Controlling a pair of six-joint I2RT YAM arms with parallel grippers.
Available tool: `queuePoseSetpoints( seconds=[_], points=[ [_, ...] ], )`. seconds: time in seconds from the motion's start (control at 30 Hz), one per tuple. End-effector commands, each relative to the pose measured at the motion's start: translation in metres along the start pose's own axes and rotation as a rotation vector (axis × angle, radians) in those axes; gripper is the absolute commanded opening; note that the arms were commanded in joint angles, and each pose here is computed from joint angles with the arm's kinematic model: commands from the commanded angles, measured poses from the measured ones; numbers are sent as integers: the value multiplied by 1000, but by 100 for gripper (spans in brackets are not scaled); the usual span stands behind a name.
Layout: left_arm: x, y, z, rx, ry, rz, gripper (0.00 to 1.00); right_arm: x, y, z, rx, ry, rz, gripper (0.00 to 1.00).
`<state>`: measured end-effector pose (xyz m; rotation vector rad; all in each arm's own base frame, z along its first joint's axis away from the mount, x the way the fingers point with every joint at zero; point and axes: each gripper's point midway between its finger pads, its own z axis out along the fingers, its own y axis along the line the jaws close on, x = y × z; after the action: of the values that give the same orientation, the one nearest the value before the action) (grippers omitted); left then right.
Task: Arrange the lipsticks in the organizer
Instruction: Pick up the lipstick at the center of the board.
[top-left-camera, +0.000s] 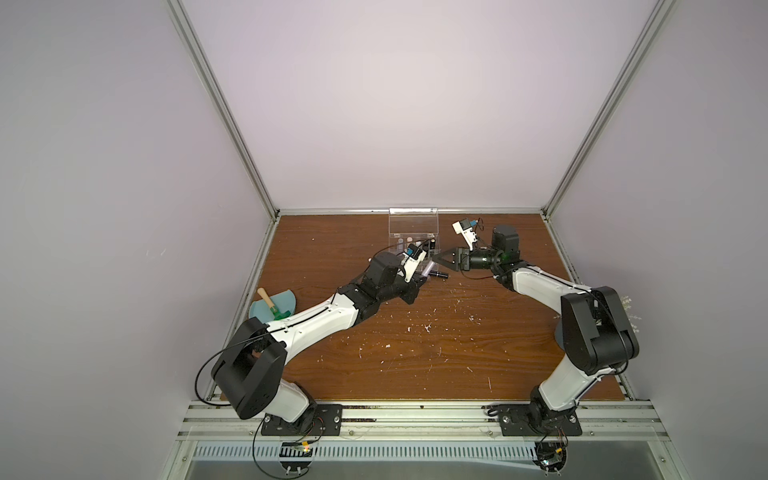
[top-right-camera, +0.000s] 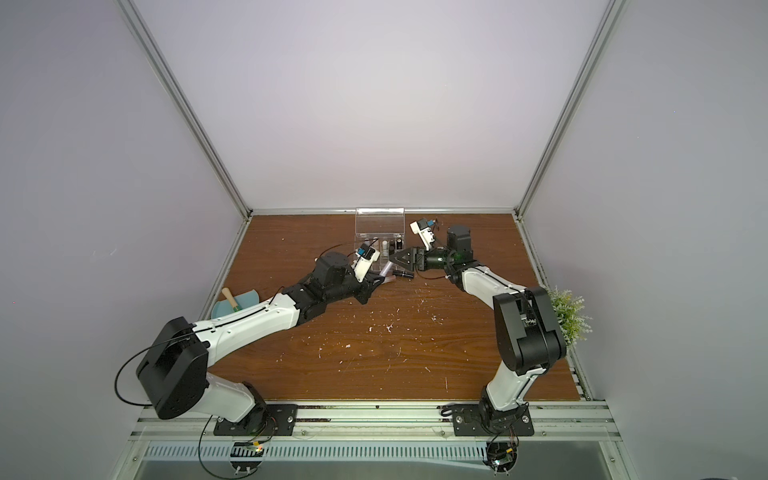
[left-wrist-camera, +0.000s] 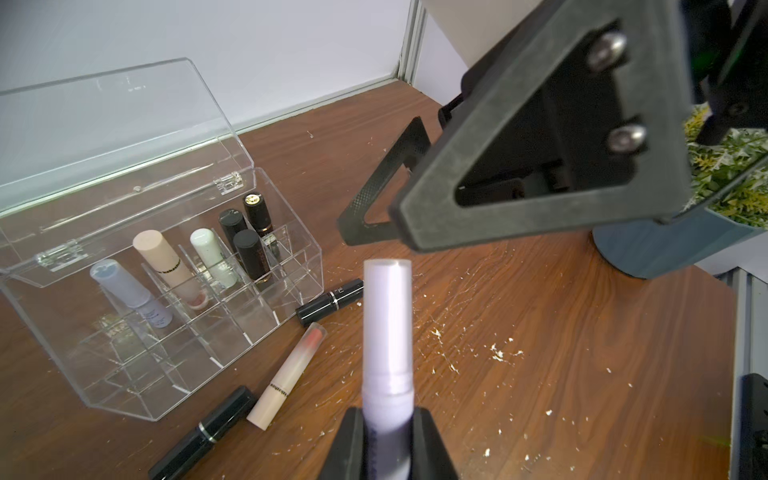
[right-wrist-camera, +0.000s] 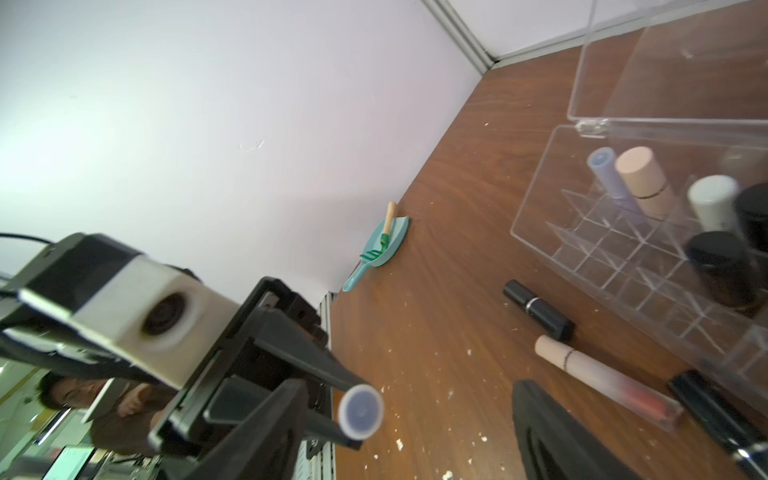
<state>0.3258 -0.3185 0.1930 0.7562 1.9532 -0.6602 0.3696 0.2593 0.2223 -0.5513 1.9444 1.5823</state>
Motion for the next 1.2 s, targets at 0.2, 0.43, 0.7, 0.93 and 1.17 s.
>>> queuePoseSetpoints(
  seconds=[0.2,0.43,0.7,0.93,1.17],
  points=[
    [-12,7,-5,-47,-42,27,14,-2,52,10,-152,53,-98,71],
    [-15,7,-7,-50,-45,32,14,-2,50,18,-126,61,-103,53],
    [-8,6,-4,-46,-19,24,17,-7,52,17,-121,41,-106,30],
    [-8,8,-6,-67,-9,28,53,-10,50,18,-104,27,-108,17],
    [-9,53,-40,-349,-84,-71,70,-29,25,26,116,-4,-162,13]
  ],
)
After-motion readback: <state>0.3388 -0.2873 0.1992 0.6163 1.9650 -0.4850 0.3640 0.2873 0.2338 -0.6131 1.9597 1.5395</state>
